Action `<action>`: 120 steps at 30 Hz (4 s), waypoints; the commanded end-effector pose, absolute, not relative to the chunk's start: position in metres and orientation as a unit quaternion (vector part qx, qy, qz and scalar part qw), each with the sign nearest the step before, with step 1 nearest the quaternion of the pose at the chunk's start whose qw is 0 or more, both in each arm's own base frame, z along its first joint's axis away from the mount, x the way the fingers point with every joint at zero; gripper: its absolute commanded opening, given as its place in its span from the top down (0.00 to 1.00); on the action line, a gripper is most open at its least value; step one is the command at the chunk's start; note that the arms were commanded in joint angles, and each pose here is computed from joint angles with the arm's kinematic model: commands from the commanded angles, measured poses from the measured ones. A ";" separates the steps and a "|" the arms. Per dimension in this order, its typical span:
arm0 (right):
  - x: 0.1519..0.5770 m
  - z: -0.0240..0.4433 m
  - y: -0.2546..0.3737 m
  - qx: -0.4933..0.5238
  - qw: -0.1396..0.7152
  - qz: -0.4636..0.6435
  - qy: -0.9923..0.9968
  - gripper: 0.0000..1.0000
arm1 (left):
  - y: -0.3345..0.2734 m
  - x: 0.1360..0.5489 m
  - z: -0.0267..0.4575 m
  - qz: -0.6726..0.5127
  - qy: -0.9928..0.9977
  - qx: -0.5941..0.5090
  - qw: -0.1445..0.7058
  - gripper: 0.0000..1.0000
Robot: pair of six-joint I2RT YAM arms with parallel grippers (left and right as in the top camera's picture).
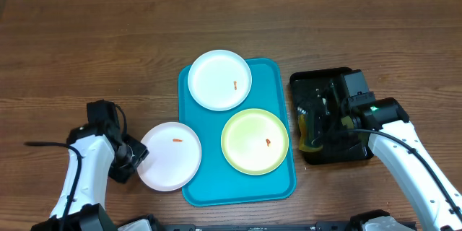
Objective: Clean dirty plates on tray and stack at the side
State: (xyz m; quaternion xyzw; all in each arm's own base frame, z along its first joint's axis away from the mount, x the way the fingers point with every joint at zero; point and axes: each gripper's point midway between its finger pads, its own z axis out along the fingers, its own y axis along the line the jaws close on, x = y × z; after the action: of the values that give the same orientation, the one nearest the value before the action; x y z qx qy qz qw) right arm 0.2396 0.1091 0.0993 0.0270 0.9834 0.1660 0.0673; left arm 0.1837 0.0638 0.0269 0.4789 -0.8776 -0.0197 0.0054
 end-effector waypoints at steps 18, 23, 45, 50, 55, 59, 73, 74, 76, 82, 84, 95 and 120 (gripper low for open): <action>0.248 0.114 0.114 0.021 0.091 0.177 0.980 0.96 | 0.063 0.206 0.017 0.010 -0.912 0.409 -0.042 0.96; 0.248 0.114 0.114 0.021 0.091 0.177 0.980 0.96 | 0.069 0.232 0.046 0.015 -0.928 0.365 -0.073 0.96; 0.249 0.114 0.114 0.022 0.093 0.178 0.979 0.96 | 0.021 0.281 0.073 -0.048 -0.980 0.121 -0.152 0.95; 0.249 0.114 0.114 0.022 0.093 0.178 0.979 0.96 | 0.018 0.286 0.074 -0.045 -0.979 0.113 -0.161 0.53; 0.250 0.114 0.114 0.022 0.095 0.179 0.979 0.96 | 0.007 0.286 0.074 -0.018 -0.984 0.086 -0.158 0.43; 0.249 0.114 0.114 0.022 0.094 0.178 0.979 0.96 | -0.006 0.290 0.081 0.020 -0.984 0.076 -0.158 0.43; 0.252 0.115 0.115 0.030 0.099 0.181 0.978 0.96 | -0.117 0.272 0.107 0.164 -0.978 -0.045 -0.124 0.48; 0.253 0.116 0.116 0.034 0.100 0.184 0.977 0.96 | -0.120 0.272 0.103 0.141 -0.981 -0.041 -0.125 0.48; 0.254 0.118 0.120 0.031 0.101 0.196 0.975 0.96 | -0.132 0.270 0.097 0.116 -0.984 -0.044 -0.127 0.50; 0.250 0.121 0.130 0.023 0.091 0.223 0.970 0.96 | -0.159 0.266 0.062 0.076 -0.992 -0.025 -0.098 0.56; 0.248 0.121 0.135 0.014 0.090 0.225 0.970 0.96 | -0.161 0.267 0.046 0.069 -0.994 -0.012 -0.081 0.60; 0.239 0.124 0.163 -0.043 0.093 0.235 0.967 0.96 | -0.179 0.261 -0.009 0.094 -0.996 0.003 -0.004 0.84; 0.253 -0.003 0.219 -0.083 0.046 0.112 0.989 0.96 | -0.154 0.235 -0.006 0.052 -0.996 0.057 0.054 0.96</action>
State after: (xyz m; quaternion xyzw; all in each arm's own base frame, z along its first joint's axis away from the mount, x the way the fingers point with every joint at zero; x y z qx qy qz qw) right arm 0.2405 0.2276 0.0116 -0.1012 0.9821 0.1541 0.0378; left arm 0.2387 -0.1687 0.0043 0.0374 -0.9940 0.0899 0.0494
